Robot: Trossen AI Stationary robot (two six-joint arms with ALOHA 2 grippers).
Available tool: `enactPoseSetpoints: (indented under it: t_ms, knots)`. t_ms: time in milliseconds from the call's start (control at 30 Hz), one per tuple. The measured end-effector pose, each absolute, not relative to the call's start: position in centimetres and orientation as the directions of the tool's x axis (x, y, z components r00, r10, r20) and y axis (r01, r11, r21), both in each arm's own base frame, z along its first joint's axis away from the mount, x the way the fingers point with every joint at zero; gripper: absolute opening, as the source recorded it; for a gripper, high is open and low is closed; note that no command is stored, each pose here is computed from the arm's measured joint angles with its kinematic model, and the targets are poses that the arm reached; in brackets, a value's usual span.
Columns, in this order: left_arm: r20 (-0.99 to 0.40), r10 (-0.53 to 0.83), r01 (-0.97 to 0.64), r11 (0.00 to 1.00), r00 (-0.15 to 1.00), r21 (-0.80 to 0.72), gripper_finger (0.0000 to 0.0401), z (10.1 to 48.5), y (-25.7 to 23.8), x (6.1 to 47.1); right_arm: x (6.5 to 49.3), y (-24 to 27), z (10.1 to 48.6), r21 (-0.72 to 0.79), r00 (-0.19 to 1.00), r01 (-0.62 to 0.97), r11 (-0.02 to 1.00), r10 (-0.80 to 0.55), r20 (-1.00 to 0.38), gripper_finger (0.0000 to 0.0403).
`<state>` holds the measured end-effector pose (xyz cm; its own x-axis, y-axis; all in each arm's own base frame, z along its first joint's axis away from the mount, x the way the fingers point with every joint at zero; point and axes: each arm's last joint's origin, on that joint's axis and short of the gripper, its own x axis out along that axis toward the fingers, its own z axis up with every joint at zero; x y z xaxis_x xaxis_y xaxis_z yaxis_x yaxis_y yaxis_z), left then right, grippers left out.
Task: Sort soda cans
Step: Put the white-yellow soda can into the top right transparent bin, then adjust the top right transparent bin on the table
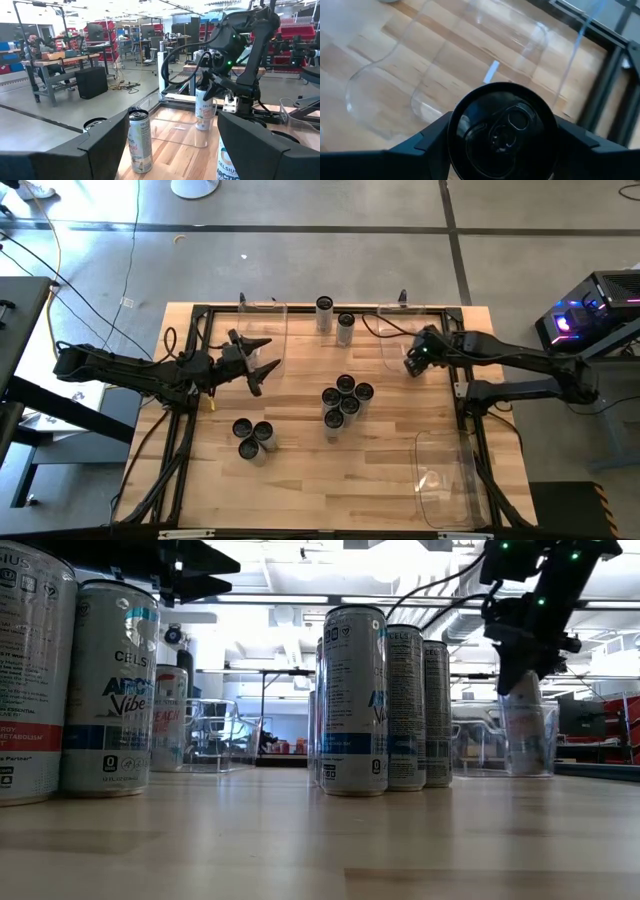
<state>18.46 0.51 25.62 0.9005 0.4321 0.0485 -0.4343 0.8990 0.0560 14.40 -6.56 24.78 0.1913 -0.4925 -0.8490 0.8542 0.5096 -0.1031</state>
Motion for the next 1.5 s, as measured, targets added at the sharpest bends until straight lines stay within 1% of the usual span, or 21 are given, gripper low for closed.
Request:
enactPoseSetpoints:
  t_ms: [333,533,633,867,1067,1200,1300,1367,1433,1500]
  knots:
    - [0.049,0.432,-0.434,0.899,0.900,0.056,0.0298,25.6,0.5,18.5,14.0,-6.6,24.9,-0.102,0.166,0.892,0.440,-0.529,-0.832,0.0239]
    - [0.049,0.432,-0.435,0.899,0.900,0.056,0.0298,25.6,0.5,18.5,13.5,-6.4,24.8,-0.110,0.118,0.912,0.395,-0.509,-0.853,0.0239]
    - [0.049,0.432,-0.435,0.899,0.900,0.056,0.0298,25.6,0.5,18.5,13.3,-6.3,24.7,-0.117,0.106,0.913,0.390,-0.505,-0.856,0.0241]
    - [0.049,0.432,-0.434,0.899,0.900,0.056,0.0298,25.6,0.5,18.5,13.4,-6.3,24.7,-0.124,0.113,0.901,0.416,-0.500,-0.859,0.0288]
    - [0.049,0.432,-0.435,0.899,0.900,0.056,0.0298,25.6,0.5,18.5,13.2,-6.3,25.2,-0.119,0.125,0.903,0.414,-0.516,-0.847,0.0295]
    - [0.049,0.432,-0.435,0.899,0.900,0.056,0.0298,25.6,0.5,18.5,13.0,-6.2,26.8,-0.097,0.154,0.906,0.411,-0.534,-0.831,0.0297]
    - [0.049,0.432,-0.435,0.899,0.900,0.056,0.0298,25.6,0.5,18.5,12.9,-6.1,28.4,-0.093,0.182,0.897,0.433,-0.550,-0.815,0.0297]
    - [0.049,0.432,-0.435,0.899,0.900,0.056,0.0298,25.6,0.5,18.5,13.1,-5.9,29.5,-0.091,0.221,0.874,0.477,-0.558,-0.800,0.0298]
    - [0.049,0.432,-0.435,0.899,0.900,0.056,0.0298,25.6,0.5,18.5,13.5,-5.6,30.6,-0.090,0.280,0.832,0.548,-0.554,-0.784,0.0298]
    - [0.049,0.432,-0.435,0.899,0.900,0.056,0.0298,25.6,0.5,18.5,14.2,-4.9,31.4,-0.067,0.385,0.743,0.666,-0.507,-0.771,0.0298]
